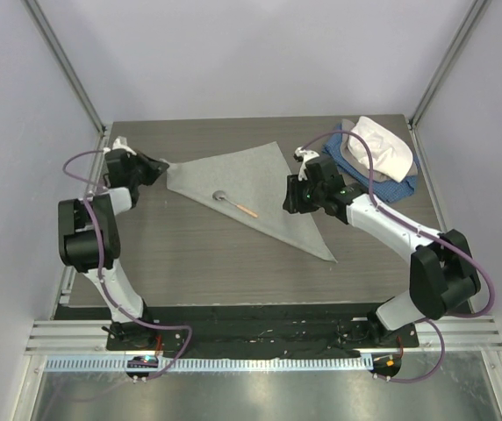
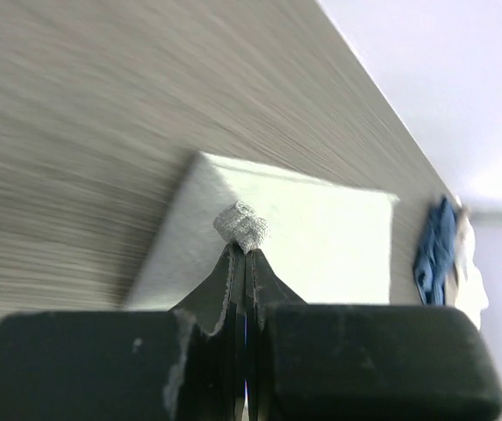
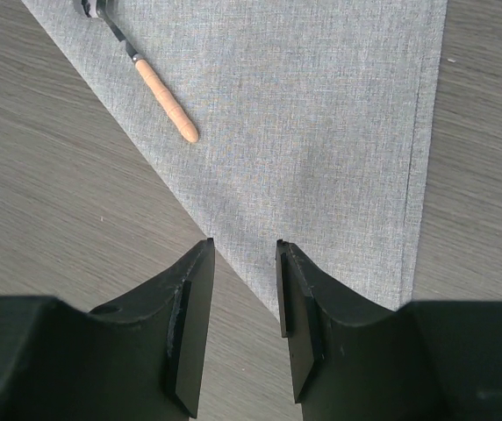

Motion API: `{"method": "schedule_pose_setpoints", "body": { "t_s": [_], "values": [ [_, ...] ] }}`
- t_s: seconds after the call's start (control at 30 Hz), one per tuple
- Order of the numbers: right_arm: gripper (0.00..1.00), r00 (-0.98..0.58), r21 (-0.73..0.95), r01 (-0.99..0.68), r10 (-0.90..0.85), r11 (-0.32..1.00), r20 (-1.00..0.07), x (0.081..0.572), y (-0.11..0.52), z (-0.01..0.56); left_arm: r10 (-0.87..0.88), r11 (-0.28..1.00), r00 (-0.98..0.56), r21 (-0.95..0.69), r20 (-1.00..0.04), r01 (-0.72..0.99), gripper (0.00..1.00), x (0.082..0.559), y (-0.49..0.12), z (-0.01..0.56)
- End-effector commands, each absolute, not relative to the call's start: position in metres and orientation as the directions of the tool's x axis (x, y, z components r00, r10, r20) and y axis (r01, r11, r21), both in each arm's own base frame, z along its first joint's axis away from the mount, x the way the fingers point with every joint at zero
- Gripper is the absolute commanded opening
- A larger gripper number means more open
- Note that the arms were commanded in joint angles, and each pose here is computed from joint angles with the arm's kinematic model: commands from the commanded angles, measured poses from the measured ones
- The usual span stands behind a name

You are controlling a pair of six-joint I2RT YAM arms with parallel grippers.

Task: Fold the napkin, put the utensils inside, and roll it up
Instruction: Fold the napkin

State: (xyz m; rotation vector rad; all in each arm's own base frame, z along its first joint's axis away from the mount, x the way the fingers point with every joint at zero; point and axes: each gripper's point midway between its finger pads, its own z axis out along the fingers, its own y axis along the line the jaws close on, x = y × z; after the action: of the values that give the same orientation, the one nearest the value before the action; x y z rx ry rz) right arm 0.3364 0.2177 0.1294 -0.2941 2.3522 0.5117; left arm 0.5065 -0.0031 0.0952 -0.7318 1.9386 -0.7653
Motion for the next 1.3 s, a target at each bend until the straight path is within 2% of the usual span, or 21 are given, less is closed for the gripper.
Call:
{"method": "schedule_pose_setpoints", "body": {
  "t_s": [0.0, 0.37, 0.57, 1.27],
  "values": [
    [0.42, -0.671, 0.312, -0.35, -0.003, 0.883, -0.741, 0.343, 0.222, 0.155, -0.657, 0.689, -0.447, -0.725, -0.608, -0.027, 0.0, 0.5, -0.048, 0.126],
    [0.42, -0.686, 0.346, -0.343, 0.019, 0.873, -0.727, 0.338, 0.225, 0.149, -0.504, 0.704, -0.614, -0.701, -0.607, 0.115, 0.0, 0.465, -0.163, 0.109],
    [0.42, -0.69, 0.348, -0.342, 0.018, 0.873, -0.723, 0.338, 0.226, 0.147, -0.446, 0.692, -0.666, -0.702, -0.598, 0.167, 0.0, 0.45, -0.201, 0.1],
    [0.42, -0.707, 0.364, -0.347, 0.014, 0.865, -0.707, 0.336, 0.23, 0.138, -0.246, 0.671, -0.763, -0.673, -0.598, 0.311, 0.0, 0.407, -0.285, 0.067]
  ]
}}
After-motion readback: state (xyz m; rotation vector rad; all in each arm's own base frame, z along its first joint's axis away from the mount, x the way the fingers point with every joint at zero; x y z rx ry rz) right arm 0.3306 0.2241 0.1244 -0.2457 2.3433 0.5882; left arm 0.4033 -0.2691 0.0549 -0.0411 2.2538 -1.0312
